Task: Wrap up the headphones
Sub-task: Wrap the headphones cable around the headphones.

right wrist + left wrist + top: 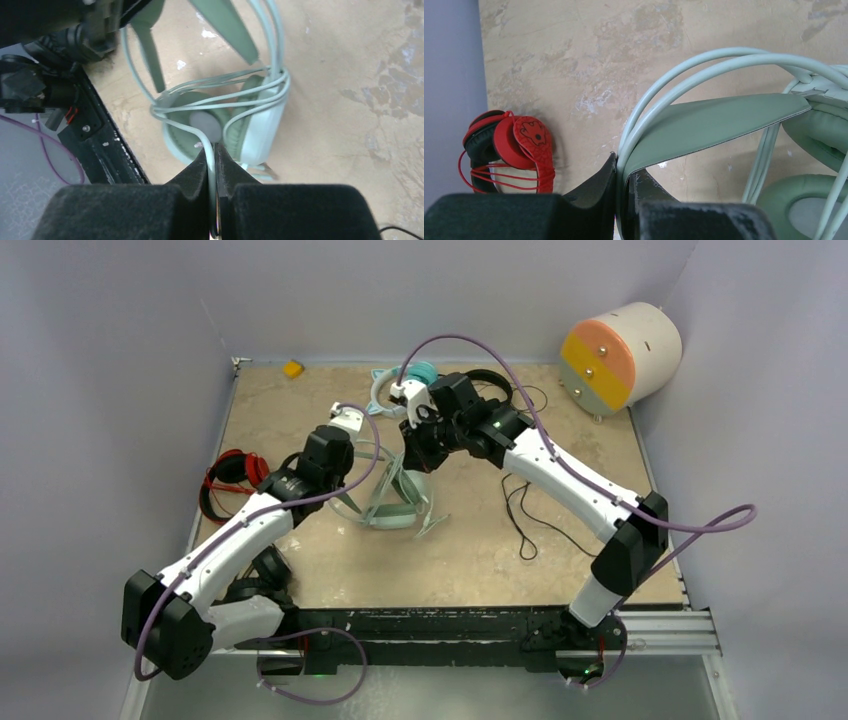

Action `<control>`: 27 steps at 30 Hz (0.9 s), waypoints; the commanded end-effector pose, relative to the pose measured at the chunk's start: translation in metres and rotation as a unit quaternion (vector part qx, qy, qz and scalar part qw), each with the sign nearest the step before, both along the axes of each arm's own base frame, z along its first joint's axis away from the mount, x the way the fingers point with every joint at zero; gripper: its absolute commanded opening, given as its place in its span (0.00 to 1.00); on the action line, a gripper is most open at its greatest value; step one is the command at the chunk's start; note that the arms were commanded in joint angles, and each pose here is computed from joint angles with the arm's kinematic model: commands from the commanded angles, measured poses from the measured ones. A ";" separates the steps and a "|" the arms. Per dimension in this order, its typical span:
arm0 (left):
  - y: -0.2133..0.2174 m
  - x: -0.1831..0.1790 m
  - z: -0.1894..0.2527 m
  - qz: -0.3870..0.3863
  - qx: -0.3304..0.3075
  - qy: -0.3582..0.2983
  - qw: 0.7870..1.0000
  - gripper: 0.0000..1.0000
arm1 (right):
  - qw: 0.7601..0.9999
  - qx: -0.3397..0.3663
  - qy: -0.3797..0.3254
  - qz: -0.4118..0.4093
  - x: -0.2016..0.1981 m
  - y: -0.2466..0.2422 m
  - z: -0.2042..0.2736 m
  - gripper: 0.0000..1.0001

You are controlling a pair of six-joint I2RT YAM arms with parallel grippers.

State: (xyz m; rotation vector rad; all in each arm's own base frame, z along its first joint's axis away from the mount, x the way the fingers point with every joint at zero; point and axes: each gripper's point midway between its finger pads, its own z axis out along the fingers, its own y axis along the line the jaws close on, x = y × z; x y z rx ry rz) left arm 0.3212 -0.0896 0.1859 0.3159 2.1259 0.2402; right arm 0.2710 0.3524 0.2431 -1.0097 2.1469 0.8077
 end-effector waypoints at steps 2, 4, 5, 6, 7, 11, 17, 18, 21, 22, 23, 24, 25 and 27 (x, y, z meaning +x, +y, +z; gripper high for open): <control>-0.020 0.006 0.024 -0.034 -0.033 -0.038 0.998 0.00 | 0.999 -0.014 -0.012 -0.029 0.030 -0.016 0.005 0.05; -0.024 0.005 0.025 -0.041 -0.040 -0.036 0.998 0.00 | 0.999 -0.026 -0.011 -0.046 0.041 -0.023 -0.002 0.06; -0.025 0.004 0.026 -0.045 -0.043 -0.036 0.997 0.00 | 0.998 -0.033 -0.011 -0.056 0.046 -0.027 -0.006 0.06; -0.027 0.003 0.025 -0.048 -0.045 -0.035 0.997 0.00 | 0.997 -0.041 -0.011 -0.065 0.051 -0.031 -0.010 0.06; -0.028 0.002 0.026 -0.052 -0.047 -0.034 0.997 0.00 | 0.996 -0.049 -0.012 -0.075 0.056 -0.035 -0.014 0.07; -0.032 -0.002 0.024 -0.063 -0.053 -0.027 0.996 0.00 | 0.988 -0.090 -0.020 -0.121 0.077 -0.059 -0.029 0.22; -0.039 -0.005 0.027 -0.076 -0.069 -0.022 0.994 0.00 | 0.980 -0.116 -0.026 -0.157 0.096 -0.078 -0.038 0.30; -0.041 -0.006 0.029 -0.080 -0.075 -0.020 0.994 0.00 | 0.980 -0.118 -0.027 -0.159 0.098 -0.079 -0.038 0.29; -0.058 -0.016 0.035 -0.122 -0.110 -0.010 0.986 0.00 | 0.981 -0.112 -0.022 -0.156 0.101 -0.077 -0.043 0.28; -0.066 -0.020 0.039 -0.139 -0.129 -0.009 0.982 0.00 | 0.983 -0.113 -0.026 -0.144 0.102 -0.077 -0.045 0.28; -0.072 -0.025 0.044 -0.150 -0.148 -0.008 0.977 0.00 | 0.984 -0.110 -0.023 -0.138 0.102 -0.075 -0.049 0.27; -0.078 -0.029 0.049 -0.158 -0.171 -0.004 0.972 0.00 | 0.985 -0.106 -0.018 -0.135 0.102 -0.075 -0.052 0.27; -0.083 -0.033 0.056 -0.162 -0.191 0.000 0.968 0.00 | 0.987 -0.095 -0.008 -0.128 0.101 -0.073 -0.055 0.26; -0.088 -0.037 0.068 -0.154 -0.223 0.011 0.963 0.00 | 0.992 -0.057 0.012 -0.111 0.098 -0.069 -0.059 0.25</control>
